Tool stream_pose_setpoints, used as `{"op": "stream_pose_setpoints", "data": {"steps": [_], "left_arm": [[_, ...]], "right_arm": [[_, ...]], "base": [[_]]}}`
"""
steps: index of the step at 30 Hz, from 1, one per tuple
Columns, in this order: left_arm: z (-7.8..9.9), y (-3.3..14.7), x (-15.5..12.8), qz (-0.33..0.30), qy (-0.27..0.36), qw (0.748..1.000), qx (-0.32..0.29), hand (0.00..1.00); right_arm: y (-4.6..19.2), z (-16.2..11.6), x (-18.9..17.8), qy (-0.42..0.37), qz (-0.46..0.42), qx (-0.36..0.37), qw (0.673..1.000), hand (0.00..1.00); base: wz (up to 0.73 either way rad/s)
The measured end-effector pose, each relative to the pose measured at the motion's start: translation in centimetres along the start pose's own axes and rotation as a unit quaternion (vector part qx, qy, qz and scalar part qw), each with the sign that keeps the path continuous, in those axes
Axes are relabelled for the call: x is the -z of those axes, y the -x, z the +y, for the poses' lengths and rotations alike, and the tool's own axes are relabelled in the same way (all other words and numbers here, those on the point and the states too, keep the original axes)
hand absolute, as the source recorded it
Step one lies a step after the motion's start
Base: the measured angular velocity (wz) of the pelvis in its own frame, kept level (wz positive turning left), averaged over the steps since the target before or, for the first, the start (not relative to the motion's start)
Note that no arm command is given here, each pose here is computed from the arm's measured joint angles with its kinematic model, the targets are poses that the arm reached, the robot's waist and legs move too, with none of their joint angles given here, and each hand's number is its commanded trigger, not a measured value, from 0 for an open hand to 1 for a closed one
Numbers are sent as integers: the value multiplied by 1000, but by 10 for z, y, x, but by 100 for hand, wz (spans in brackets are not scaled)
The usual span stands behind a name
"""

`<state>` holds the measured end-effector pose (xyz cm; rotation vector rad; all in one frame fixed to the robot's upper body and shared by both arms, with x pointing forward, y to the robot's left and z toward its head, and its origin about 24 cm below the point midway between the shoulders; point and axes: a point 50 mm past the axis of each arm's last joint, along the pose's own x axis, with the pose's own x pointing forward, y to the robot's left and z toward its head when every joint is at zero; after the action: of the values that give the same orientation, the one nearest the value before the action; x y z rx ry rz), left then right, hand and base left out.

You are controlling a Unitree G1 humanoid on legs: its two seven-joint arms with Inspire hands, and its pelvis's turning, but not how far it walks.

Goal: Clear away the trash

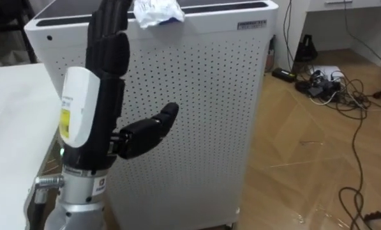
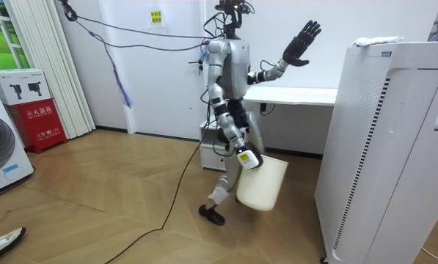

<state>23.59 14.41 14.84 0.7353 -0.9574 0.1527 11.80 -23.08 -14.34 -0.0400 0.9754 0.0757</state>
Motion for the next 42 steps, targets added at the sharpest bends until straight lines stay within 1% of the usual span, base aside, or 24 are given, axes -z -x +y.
{"op": "stream_pose_setpoints", "data": {"steps": [4, 7, 10, 14, 20, 26, 29, 33, 42], "left_arm": [[4, -13, -5, -46, -17, 999, -24, 0], [9, -19, -7, -66, -32, 997, -36, 0], [9, -19, -6, -63, -36, 997, -36, 0], [15, -22, -10, -75, -41, 995, -49, 0], [27, -25, -28, -114, -44, 990, -64, 0], [31, -26, -29, -118, -53, 989, -66, 0], [32, -26, -27, -124, -80, 988, -51, 0], [30, -27, -26, -122, -97, 987, -34, 0], [27, -27, -15, -80, -117, 990, -8, 0]], "right_arm": [[-1, 3, -1, 5, -2, -8, 1000, 100], [-2, 4, -5, 9, -8, -11, 1000, 100], [1, 4, 3, 29, 6, -15, 999, 100], [0, 5, 2, 38, 8, -17, 999, 100], [0, 7, 2, 39, 9, -37, 999, 100], [0, 7, 1, 42, 7, -40, 998, 100], [0, 6, 0, 45, 7, -43, 998, 100], [0, 7, -4, 47, -4, -46, 998, 100], [0, 8, -11, 81, -10, -72, 994, 100]], "base": [[-6], [-16], [13], [0], [3], [9], [1], [4], [-3]]}}
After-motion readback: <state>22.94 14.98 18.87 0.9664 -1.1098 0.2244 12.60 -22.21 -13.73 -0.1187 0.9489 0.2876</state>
